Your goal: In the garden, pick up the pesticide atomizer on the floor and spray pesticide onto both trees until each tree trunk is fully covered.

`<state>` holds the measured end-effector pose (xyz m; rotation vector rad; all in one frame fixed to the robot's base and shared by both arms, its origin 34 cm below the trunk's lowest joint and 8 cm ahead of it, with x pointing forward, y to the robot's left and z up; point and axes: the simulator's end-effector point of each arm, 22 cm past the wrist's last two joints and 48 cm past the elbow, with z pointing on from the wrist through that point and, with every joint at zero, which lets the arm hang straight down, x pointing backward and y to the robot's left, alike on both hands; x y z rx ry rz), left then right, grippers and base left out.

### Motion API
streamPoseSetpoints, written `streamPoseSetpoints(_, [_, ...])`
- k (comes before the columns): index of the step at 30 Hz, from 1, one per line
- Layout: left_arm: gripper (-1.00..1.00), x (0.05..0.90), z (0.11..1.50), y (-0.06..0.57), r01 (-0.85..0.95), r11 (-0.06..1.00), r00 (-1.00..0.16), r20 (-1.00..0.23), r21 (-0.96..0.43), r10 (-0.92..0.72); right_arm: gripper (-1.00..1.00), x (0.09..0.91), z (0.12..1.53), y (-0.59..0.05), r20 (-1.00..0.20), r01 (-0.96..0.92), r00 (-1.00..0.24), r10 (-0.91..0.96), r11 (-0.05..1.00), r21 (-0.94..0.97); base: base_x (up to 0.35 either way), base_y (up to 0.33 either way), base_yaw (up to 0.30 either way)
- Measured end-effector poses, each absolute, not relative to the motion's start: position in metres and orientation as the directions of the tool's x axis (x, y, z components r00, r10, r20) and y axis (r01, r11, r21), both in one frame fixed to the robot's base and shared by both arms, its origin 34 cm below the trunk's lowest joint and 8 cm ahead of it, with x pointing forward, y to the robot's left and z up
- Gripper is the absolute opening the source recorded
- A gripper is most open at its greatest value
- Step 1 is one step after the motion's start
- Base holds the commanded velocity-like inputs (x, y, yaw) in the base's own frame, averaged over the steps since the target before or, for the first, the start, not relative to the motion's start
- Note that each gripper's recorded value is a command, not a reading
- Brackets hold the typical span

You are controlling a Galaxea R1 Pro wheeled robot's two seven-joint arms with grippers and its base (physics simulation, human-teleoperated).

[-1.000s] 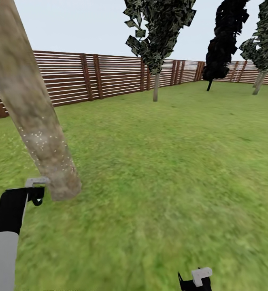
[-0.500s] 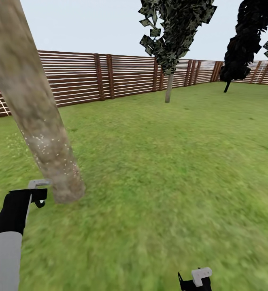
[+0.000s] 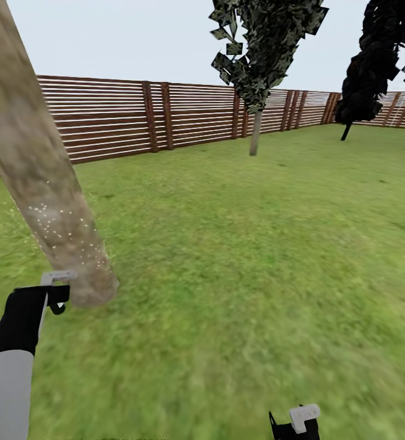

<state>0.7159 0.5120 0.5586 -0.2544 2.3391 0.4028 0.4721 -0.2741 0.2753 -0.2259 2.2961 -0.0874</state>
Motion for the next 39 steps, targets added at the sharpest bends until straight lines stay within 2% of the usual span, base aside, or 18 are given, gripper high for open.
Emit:
streamPoseSetpoints(8, [-1.0, 0.709, 0.551, 0.521, -0.305, 0.927, -0.722, -0.688, 0.217, -0.077, 1.0, 0.472, 0.275, -0.274, -0.73, -0.135, -0.657, -0.191, 0.982, -0.135, 0.247, -0.171, 0.258])
streamPoseSetpoints(17, [-1.0, 0.704, 0.524, 0.507, -0.282, 0.939, -0.752, -0.653, 0.197, -0.089, 1.0, 0.472, 0.275, -0.274, -0.73, -0.134, -0.657, -0.191, 0.982, -0.136, 0.302, -0.086, 0.014])
streamPoseSetpoints(23, [-1.0, 0.667, 0.488, 0.535, -0.337, 0.897, -0.723, -0.689, 0.286, -0.052, 1.0, 0.472, 0.275, -0.274, -0.729, -0.134, -0.657, -0.191, 0.981, -0.137, 0.037, -0.011, 0.203])
streamPoseSetpoints(29, [-1.0, 0.668, 0.468, 0.519, -0.32, 0.91, -0.714, -0.699, 0.265, -0.047, 1.0, 0.472, 0.275, -0.274, -0.729, -0.135, -0.657, -0.192, 0.981, -0.137, 0.0, -0.013, 0.15])
streamPoseSetpoints(39, [-1.0, 0.671, 0.468, 0.51, -0.322, 0.912, -0.708, -0.704, 0.255, -0.053, 1.0, 0.472, 0.275, -0.276, -0.729, -0.132, -0.657, -0.191, 0.981, -0.138, 0.044, -0.258, 0.039])
